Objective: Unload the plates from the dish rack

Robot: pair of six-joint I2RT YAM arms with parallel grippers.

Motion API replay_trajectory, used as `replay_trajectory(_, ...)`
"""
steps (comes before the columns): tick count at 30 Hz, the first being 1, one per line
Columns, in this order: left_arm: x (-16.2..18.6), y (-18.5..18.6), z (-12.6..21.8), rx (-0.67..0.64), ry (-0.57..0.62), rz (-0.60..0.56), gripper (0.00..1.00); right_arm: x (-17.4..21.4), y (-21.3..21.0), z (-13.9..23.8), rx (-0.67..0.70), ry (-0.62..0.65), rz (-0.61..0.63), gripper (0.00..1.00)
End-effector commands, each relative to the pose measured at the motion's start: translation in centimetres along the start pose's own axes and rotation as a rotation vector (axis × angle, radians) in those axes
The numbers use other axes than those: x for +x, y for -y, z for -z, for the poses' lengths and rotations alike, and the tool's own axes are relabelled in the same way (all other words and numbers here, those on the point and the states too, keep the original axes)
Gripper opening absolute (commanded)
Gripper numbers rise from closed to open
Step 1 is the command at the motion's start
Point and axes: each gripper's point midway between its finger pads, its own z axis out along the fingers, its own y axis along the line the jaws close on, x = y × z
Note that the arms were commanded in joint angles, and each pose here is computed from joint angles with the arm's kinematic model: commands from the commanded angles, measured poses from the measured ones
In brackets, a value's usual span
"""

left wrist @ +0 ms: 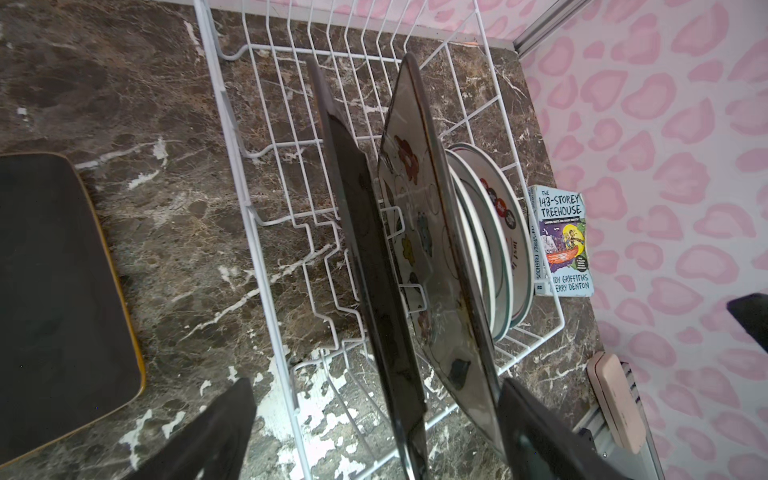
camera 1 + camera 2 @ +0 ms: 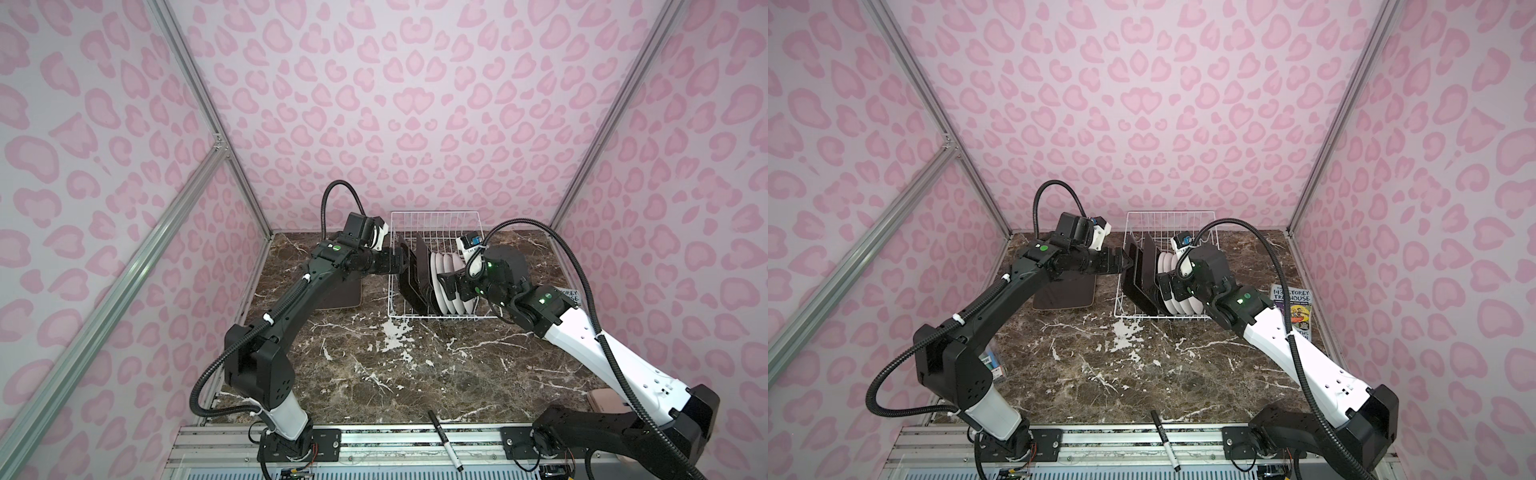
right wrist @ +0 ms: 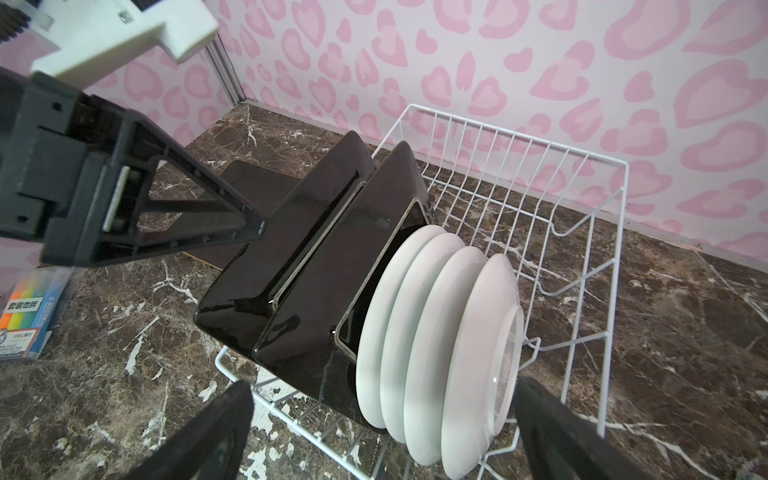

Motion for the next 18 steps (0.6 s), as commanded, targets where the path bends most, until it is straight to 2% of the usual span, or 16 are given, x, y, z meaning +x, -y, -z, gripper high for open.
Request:
replay_trajectory(1,0.1,0.2,-1.0,0.001,-0.031,0.015,0.87,-0.4,-0.2,-0.4,-0.009,0.019,-0.005,0.99)
replay_trajectory(9,0.0,-0.8,-3.4,-0.049,-0.083,0.049,0.69,-0.1,0.0,-0.7,-0.002,0.011,0.003,0.99)
replay_trajectory(18,0.1,-0.3,-4.8,-0.020,-0.101,0.058,0.64,-0.2,0.5,-0.8,0.004,0.015,-0.002,0.99)
